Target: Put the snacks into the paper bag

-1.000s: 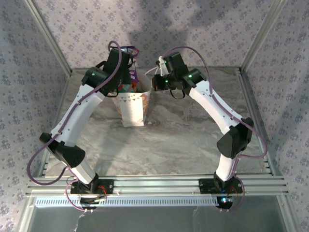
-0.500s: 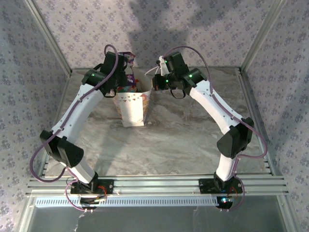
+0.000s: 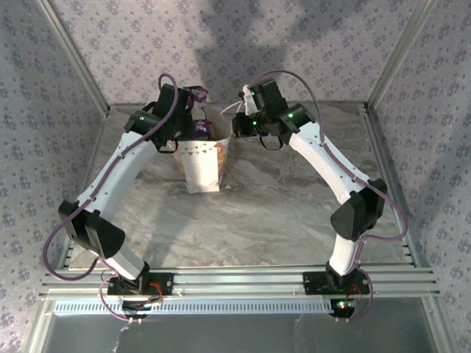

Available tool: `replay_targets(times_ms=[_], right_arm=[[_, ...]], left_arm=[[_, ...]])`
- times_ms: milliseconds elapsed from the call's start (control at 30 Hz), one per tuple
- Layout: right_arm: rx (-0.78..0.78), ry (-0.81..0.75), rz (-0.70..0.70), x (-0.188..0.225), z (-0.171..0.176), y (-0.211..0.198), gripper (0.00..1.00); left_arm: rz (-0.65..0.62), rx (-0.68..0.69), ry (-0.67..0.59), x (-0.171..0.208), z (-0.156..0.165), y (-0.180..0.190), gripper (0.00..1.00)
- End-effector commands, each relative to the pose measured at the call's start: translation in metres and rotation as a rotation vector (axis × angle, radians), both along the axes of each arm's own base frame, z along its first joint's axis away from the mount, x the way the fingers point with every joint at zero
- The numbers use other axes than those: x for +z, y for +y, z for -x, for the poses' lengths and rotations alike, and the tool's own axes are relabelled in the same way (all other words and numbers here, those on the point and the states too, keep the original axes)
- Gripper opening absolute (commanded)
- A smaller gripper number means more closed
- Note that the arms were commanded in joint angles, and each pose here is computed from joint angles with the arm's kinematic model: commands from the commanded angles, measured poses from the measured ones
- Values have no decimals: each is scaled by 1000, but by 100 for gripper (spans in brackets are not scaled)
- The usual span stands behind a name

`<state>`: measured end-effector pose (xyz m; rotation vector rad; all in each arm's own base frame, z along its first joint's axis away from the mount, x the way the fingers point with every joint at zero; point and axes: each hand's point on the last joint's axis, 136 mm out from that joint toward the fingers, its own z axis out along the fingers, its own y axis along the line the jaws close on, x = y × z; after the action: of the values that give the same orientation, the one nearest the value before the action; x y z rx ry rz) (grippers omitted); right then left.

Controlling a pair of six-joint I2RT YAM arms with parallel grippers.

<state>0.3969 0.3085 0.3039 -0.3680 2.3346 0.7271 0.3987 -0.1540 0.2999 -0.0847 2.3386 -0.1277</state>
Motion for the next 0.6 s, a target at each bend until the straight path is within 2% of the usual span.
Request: replay_targets(times_ms=[0,567], right_arm=[[-4,-13,-28,14,-3,1,0],[4,-18,-23,16,3,5,0]], left_arm=[[80,-12,-52,26,10,-3,0],[113,-27,109,-2,37,-5,0]])
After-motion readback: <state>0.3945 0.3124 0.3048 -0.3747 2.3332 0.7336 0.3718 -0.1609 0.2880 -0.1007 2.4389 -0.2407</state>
